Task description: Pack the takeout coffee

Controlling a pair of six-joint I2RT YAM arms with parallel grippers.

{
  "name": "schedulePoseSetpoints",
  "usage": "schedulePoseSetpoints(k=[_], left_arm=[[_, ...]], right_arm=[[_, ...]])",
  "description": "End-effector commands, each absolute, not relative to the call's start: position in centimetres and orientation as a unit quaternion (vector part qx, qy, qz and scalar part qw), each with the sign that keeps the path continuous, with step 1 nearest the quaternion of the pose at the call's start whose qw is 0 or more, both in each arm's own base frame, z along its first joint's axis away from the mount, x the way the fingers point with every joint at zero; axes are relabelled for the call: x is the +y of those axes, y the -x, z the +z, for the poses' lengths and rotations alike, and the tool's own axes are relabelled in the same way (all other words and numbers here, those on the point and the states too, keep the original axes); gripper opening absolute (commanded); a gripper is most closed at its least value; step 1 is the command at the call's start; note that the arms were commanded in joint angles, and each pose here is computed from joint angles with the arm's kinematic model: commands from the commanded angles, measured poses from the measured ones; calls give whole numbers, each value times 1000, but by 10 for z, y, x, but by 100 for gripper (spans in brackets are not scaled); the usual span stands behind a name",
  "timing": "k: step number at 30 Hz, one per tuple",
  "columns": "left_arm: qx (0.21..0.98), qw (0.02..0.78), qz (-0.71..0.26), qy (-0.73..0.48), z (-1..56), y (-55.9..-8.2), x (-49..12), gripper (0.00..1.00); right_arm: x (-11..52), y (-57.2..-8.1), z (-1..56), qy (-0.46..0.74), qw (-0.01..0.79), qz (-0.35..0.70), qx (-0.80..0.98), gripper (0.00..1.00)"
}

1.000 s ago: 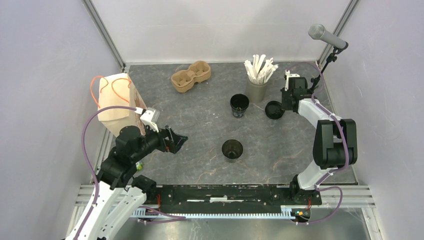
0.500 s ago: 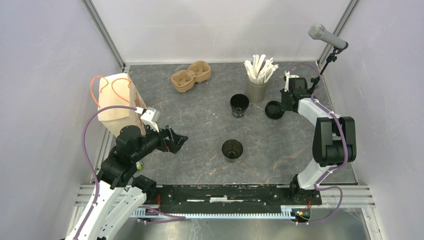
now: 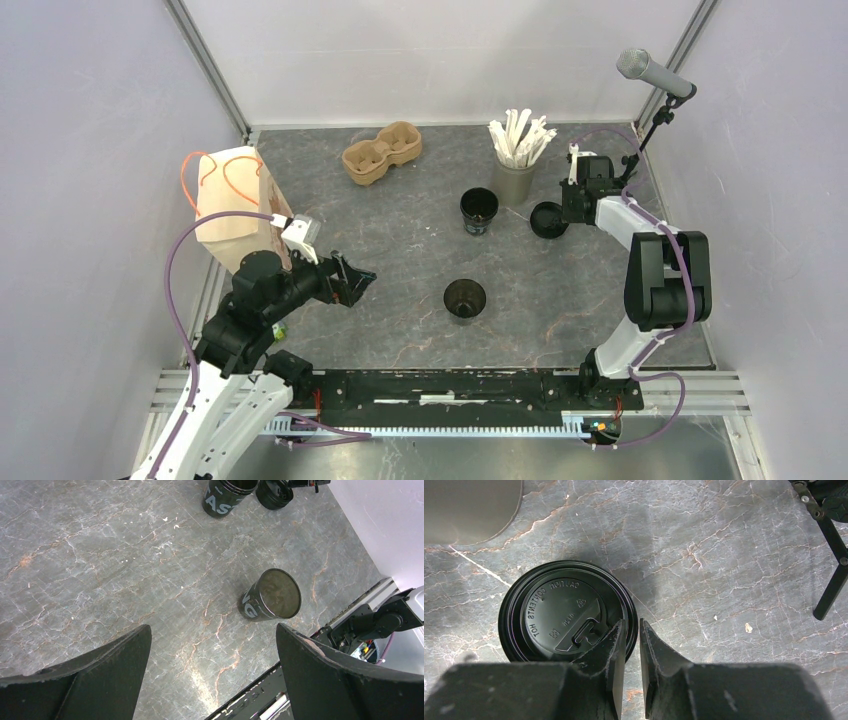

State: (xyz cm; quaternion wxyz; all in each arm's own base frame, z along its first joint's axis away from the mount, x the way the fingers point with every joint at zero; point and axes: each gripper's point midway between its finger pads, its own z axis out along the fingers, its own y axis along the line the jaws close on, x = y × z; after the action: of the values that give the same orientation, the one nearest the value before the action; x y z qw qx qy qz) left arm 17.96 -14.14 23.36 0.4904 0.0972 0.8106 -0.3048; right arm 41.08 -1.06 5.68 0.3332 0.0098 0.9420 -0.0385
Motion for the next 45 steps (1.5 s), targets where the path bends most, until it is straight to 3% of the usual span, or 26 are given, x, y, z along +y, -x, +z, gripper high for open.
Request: schedulePoseSetpoints(k=[1,11,23,45], left_arm=[[806,489,-320,-91,237,-180,-146,100],[807,489,-320,-91,237,-180,-146,100],[806,490,-320,-91,238,-180,-146,100],[807,488,-320,-89,237,-180,-146,100]], right_arm=[[-11,-422,63,-15,349,-34,936,22],[-9,-422,60,-14,346,-31,938,18],[-13,-422,69,-12,357,-39,933,0],[-10,-421,124,-4,406,-73,911,0]])
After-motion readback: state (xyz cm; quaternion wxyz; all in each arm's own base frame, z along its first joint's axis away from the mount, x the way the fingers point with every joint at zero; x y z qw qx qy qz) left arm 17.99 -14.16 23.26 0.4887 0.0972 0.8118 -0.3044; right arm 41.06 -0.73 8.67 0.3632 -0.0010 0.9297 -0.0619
